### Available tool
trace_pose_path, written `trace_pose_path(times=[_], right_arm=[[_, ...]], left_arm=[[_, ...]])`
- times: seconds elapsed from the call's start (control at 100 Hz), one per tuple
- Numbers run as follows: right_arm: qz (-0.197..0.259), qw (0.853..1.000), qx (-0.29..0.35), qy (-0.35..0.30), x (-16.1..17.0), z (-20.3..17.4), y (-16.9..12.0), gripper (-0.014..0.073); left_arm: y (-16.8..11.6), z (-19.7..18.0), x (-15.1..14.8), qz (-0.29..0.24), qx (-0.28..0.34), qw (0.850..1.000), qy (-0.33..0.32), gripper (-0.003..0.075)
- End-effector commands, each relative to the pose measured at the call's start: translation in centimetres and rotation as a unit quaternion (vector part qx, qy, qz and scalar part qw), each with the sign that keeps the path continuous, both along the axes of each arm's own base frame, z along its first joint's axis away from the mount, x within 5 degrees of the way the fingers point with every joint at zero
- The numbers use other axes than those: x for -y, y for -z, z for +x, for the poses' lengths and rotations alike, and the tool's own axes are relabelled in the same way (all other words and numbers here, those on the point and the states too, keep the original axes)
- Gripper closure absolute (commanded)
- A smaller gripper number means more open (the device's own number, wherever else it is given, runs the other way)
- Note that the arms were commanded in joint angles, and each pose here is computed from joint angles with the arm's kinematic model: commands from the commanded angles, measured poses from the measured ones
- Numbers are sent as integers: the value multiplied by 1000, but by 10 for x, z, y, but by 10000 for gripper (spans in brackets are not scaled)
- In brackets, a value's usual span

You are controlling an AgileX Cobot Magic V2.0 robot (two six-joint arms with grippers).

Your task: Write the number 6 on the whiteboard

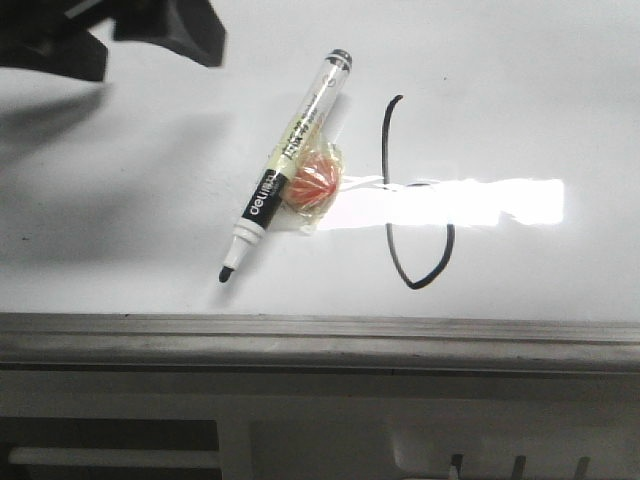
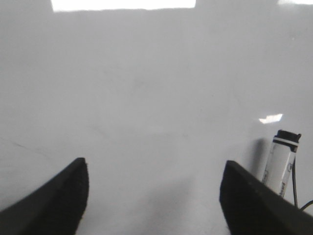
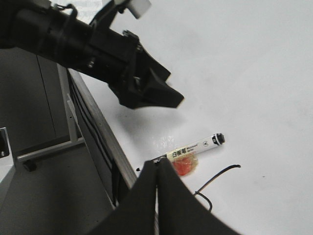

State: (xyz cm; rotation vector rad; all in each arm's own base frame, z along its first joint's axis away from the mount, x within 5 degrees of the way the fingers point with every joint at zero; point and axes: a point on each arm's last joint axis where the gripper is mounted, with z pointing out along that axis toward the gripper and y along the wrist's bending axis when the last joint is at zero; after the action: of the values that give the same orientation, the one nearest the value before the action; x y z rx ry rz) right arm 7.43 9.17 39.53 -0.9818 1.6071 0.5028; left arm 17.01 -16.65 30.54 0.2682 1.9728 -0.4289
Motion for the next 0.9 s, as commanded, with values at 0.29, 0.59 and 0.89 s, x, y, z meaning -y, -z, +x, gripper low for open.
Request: trace_pose_path(times=[0.29,0.59,0.89], right_arm=[[19,991,125,41,62,-44,55,659],[50,988,143,41,78,-60,76,659],[46,988,140,41,78,-60,77,659]], left_arm=[[10,-70,-90,-26,87,996,14,739],[24,-86,-105,-61,103,992,50,739],[24,-86,-105,-61,103,992,50,739]])
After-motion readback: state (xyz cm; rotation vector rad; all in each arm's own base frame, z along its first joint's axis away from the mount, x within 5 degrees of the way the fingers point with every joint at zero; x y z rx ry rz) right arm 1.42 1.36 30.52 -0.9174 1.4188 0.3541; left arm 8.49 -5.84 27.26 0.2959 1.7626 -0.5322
